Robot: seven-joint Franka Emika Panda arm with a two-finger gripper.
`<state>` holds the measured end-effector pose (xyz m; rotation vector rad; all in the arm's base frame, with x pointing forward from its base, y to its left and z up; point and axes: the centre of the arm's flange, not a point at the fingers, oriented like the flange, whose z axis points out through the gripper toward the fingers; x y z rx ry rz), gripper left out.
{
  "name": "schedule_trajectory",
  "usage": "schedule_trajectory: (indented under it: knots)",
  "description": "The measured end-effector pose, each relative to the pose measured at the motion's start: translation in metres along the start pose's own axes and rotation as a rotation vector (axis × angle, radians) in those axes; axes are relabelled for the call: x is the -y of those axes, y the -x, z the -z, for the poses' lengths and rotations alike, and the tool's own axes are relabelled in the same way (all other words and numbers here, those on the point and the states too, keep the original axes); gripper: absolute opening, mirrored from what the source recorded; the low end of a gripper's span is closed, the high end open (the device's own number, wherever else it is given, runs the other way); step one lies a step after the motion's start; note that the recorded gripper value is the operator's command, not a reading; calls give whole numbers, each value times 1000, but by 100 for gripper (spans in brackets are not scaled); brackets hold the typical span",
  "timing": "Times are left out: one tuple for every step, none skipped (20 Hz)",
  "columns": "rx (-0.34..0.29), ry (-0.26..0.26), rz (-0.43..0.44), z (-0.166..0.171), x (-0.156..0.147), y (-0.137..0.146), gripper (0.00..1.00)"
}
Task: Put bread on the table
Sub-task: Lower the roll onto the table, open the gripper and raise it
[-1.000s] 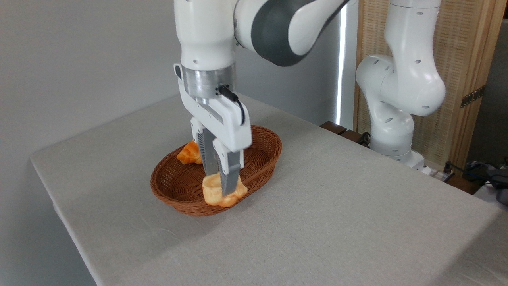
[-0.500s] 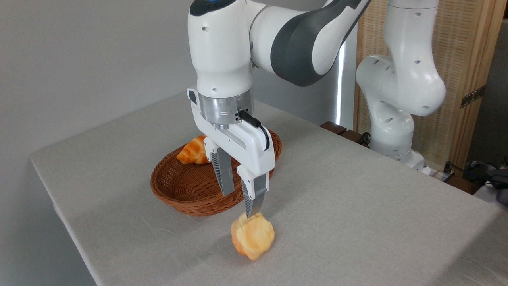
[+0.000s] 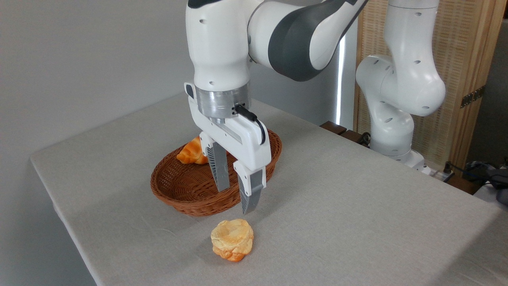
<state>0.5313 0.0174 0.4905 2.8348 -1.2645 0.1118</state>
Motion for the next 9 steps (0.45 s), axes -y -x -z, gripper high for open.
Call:
schedule_trajectory:
  knots:
    - [-5, -4, -5, 3, -2, -2, 100]
    - [-11, -9, -10, 7, -4, -4, 100]
    - [-16, -13, -14, 10, -7, -7, 100]
    - [-20, -16, -9, 13, -12, -11, 100]
    - [-23, -19, 7, 15, -16, -15, 100]
    - [-26, -21, 30, 17, -20, -19, 100]
    - [-30, -23, 49, 20, -23, -21, 100]
    - [-35, -27, 58, 23, -25, -23, 100]
    - [-40, -31, 61, 26, -26, -24, 100]
